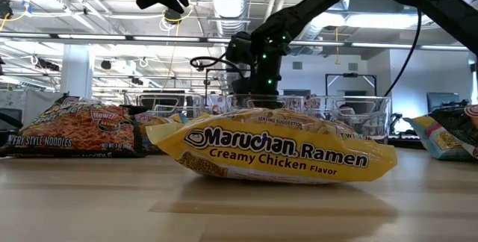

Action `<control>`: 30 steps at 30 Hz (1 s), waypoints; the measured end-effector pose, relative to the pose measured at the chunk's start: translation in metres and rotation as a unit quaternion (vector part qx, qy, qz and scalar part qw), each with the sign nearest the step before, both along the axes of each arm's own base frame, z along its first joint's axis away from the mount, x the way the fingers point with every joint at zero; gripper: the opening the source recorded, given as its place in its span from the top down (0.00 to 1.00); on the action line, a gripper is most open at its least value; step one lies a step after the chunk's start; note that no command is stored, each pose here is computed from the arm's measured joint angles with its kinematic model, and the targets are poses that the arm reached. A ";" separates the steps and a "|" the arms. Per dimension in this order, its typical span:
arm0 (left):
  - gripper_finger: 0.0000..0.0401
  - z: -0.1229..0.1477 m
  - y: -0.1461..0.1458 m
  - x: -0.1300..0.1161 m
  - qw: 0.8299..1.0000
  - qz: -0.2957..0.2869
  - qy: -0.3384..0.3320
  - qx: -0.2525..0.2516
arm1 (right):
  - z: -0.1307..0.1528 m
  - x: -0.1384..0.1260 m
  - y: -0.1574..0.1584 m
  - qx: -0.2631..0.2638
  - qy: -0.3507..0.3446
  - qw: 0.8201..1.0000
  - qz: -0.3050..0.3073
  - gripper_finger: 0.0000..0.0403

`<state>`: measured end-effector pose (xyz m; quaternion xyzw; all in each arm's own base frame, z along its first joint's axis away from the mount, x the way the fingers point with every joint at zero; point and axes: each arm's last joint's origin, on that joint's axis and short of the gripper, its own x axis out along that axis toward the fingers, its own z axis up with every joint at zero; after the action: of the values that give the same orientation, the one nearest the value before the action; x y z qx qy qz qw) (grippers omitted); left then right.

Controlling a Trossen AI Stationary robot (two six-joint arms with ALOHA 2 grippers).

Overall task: Sort Maruchan noodles
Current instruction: Put the blue noodle pack into the center transparent bin, then put the black noodle pack into the right transparent bin

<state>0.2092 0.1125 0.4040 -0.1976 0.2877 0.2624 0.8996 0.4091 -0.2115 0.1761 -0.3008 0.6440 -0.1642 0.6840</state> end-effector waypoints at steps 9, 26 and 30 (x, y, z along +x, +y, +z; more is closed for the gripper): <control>0.74 0.000 0.000 0.000 1.000 0.003 -0.004 -0.008 | 0.000 0.000 0.000 -0.001 -0.005 1.000 -0.001 0.72; 0.74 -0.001 0.000 0.000 1.000 -0.010 0.007 0.007 | 0.002 0.007 0.018 -0.035 0.015 0.999 -0.004 0.52; 0.75 -0.003 -0.001 -0.002 1.000 -0.010 0.020 0.000 | 0.013 0.008 0.028 -0.030 0.019 0.999 -0.013 0.51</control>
<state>0.2074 0.1114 0.4014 -0.1890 0.3072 0.2574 0.8965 0.4168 -0.1831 0.1888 -0.3155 0.6555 -0.1869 0.6602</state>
